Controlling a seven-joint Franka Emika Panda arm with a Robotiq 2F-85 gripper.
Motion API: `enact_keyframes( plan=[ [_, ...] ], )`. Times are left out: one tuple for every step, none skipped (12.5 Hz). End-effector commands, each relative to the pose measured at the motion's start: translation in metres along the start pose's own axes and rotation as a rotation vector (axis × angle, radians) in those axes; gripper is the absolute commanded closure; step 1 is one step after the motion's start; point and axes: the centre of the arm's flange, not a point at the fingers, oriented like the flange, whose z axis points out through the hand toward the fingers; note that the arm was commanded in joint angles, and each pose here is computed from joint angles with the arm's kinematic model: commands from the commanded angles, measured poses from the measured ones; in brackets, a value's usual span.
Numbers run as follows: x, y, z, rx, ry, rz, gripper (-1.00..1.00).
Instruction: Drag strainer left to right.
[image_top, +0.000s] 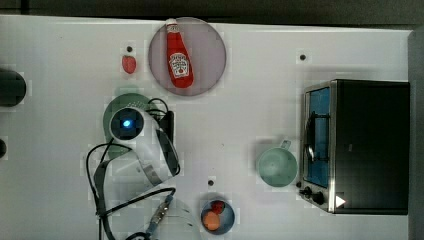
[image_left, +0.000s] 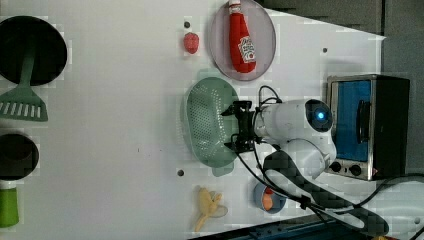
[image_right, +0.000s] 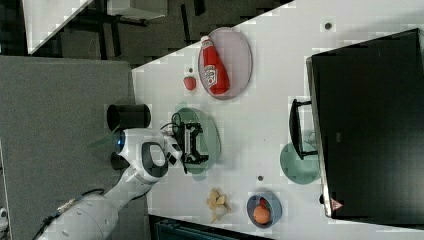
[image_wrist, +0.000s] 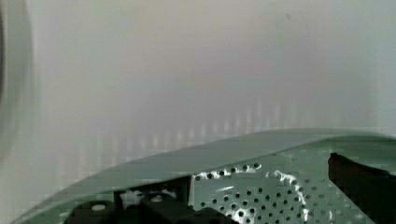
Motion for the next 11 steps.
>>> enact_keyframes(
  plan=[
    [0.038,-0.004,-0.01,0.006,0.008,-0.061,-1.0],
    [0.05,-0.006,-0.01,0.007,0.011,-0.078,-1.0],
    [0.062,-0.008,-0.011,0.007,0.015,-0.079,-1.0],
    [0.073,-0.009,-0.011,0.008,0.02,-0.07,-1.0],
    [0.083,-0.01,-0.012,0.008,0.024,-0.057,-1.0],
    [0.091,-0.01,-0.013,0.009,0.028,-0.055,-1.0],
    [0.099,-0.01,-0.012,0.006,0.032,-0.046,-1.0],
    [0.107,-0.01,-0.011,0.006,0.036,-0.042,-1.0],
    [0.114,-0.01,-0.01,0.007,0.038,-0.05,-1.0],
    [0.122,-0.01,-0.009,0.008,0.041,-0.066,-1.0],
    [0.131,-0.01,-0.008,0.006,0.044,-0.079,-1.0]
  ],
)
